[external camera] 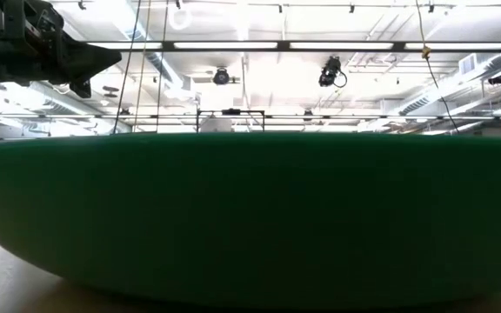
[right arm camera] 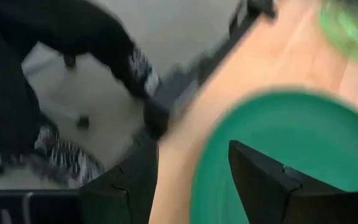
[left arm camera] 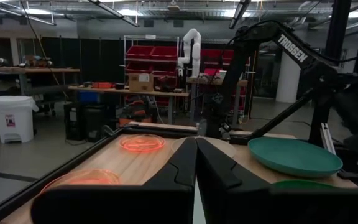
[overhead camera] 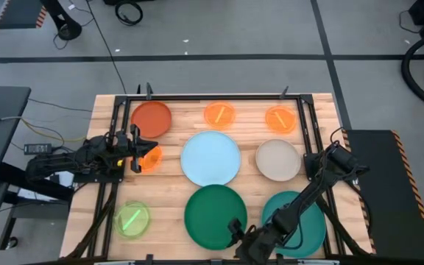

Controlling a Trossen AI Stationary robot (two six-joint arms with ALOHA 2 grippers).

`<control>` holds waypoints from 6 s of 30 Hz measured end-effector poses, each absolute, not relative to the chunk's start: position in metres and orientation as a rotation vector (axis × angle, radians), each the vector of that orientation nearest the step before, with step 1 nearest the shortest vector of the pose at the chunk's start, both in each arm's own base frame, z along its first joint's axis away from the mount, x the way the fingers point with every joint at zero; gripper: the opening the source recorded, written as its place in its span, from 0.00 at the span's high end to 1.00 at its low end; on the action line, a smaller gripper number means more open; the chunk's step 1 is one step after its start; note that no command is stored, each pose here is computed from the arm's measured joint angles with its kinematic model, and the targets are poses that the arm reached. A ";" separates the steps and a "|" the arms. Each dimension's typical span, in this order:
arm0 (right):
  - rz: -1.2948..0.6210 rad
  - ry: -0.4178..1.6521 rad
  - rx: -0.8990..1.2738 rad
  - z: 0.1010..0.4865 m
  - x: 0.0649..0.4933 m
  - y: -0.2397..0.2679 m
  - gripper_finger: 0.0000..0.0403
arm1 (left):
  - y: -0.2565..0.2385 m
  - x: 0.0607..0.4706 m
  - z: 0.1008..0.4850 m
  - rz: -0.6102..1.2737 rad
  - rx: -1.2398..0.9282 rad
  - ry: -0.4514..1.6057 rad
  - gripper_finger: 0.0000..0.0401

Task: Stack plastic plates
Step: Stack the dark green plate on top of the blue plate, then stack the green plate on top of the dark green plate

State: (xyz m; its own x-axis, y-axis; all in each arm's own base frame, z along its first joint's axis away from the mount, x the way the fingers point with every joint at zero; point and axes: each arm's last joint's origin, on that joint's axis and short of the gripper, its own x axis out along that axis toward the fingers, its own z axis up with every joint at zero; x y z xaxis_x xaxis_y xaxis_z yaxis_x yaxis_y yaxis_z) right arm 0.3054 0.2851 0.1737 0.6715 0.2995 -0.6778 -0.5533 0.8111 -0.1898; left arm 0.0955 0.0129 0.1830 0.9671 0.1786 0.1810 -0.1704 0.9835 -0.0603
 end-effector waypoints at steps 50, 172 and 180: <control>0.000 0.901 -0.489 0.225 0.368 0.170 0.97 | 0.013 0.096 0.182 0.177 -0.045 -0.181 0.96; -0.167 1.376 -0.589 0.178 0.428 0.097 0.96 | 0.013 0.096 0.183 0.177 -0.045 -0.182 0.96; -0.152 1.378 -0.546 0.178 0.432 0.085 0.96 | 0.013 0.096 0.183 0.176 -0.044 -0.184 0.96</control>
